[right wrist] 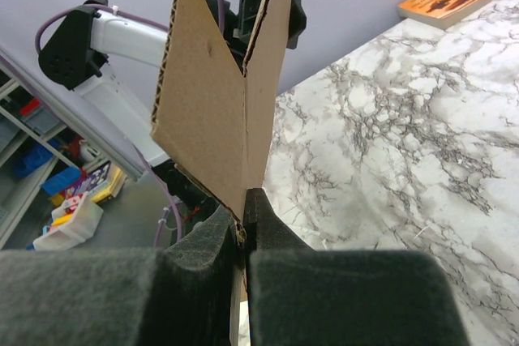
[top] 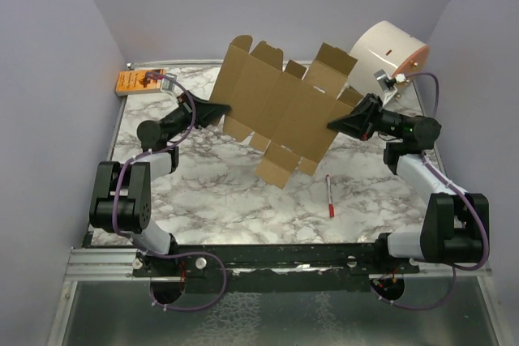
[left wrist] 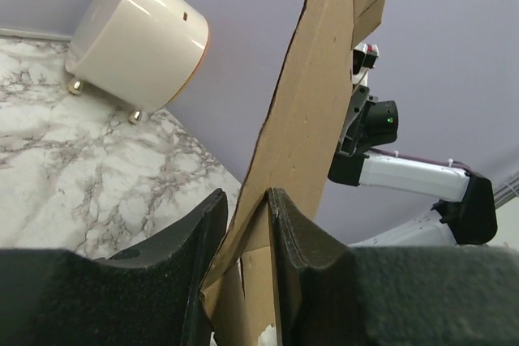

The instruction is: Fold the paper box

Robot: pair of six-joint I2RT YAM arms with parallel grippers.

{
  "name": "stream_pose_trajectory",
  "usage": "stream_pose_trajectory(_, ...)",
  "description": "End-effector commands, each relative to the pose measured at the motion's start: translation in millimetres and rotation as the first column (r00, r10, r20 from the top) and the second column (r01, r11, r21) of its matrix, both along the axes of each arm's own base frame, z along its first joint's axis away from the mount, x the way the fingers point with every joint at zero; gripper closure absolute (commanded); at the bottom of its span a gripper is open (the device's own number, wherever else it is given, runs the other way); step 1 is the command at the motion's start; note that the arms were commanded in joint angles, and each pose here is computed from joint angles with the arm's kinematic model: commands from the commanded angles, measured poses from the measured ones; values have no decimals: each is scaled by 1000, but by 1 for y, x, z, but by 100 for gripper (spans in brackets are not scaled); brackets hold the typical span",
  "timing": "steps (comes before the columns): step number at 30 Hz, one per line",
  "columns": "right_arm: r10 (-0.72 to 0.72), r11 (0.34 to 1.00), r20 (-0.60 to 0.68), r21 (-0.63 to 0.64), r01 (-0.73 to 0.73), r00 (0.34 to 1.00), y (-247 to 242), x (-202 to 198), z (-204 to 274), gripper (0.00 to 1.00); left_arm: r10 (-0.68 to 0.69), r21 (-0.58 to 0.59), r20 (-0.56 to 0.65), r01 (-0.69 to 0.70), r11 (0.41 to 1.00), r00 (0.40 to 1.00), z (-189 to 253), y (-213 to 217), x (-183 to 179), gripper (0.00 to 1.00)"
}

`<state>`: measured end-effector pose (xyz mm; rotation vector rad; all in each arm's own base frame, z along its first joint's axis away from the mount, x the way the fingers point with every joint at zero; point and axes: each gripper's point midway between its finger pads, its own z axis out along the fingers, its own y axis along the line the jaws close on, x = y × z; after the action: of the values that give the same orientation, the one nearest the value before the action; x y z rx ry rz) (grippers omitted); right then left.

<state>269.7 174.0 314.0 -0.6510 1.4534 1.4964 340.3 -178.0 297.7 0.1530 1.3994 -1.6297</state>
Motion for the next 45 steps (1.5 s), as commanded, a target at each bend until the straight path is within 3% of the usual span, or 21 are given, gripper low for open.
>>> stream_pose_trajectory(1, 17, 1000, 30, -22, -17, 999, 1, -7, 0, 99, -43, 27, 277, 37, 999, 960, 32, -3, -29, 72)
stream_pose_trajectory(23, -6, 999, 19, -38, 7, 1000, -6, 8, 5, 99, -144, 125, 306, 110, 986, 941, 25, -9, -51, 70)
stream_pose_trajectory(26, -7, 999, 13, -41, 7, 1000, -6, 8, 4, 99, -141, 123, 310, 107, 987, 940, 27, -9, -51, 77)
stream_pose_trajectory(31, -8, 999, 3, -45, 8, 1000, -6, 9, 0, 99, -136, 122, 320, 102, 987, 937, 29, -8, -52, 79)
stream_pose_trajectory(33, -8, 999, 0, -47, 8, 1000, -6, 9, -1, 99, -133, 122, 325, 98, 988, 936, 29, -8, -52, 85)
stream_pose_trajectory(35, -8, 999, -2, -48, 8, 1000, -6, 9, -2, 99, -132, 124, 333, 96, 988, 934, 30, -8, -52, 97)
stream_pose_trajectory(38, -6, 999, -4, -54, 6, 1000, -6, 10, -3, 98, -123, 125, 352, 84, 989, 928, 32, -8, -54, 100)
stream_pose_trajectory(39, -8, 998, -4, -58, 7, 1000, -6, 11, -4, 97, -121, 126, 357, 80, 989, 926, 33, -8, -54, 100)
stream_pose_trajectory(42, -4, 997, 12, -80, 5, 1000, -7, 14, -8, 78, -126, 139, 374, 79, 987, 919, 34, -8, -57, 100)
stream_pose_trajectory(45, -3, 993, 38, -114, 7, 999, -9, 19, -14, 49, -136, 158, 379, 80, 984, 915, 33, -5, -58, 100)
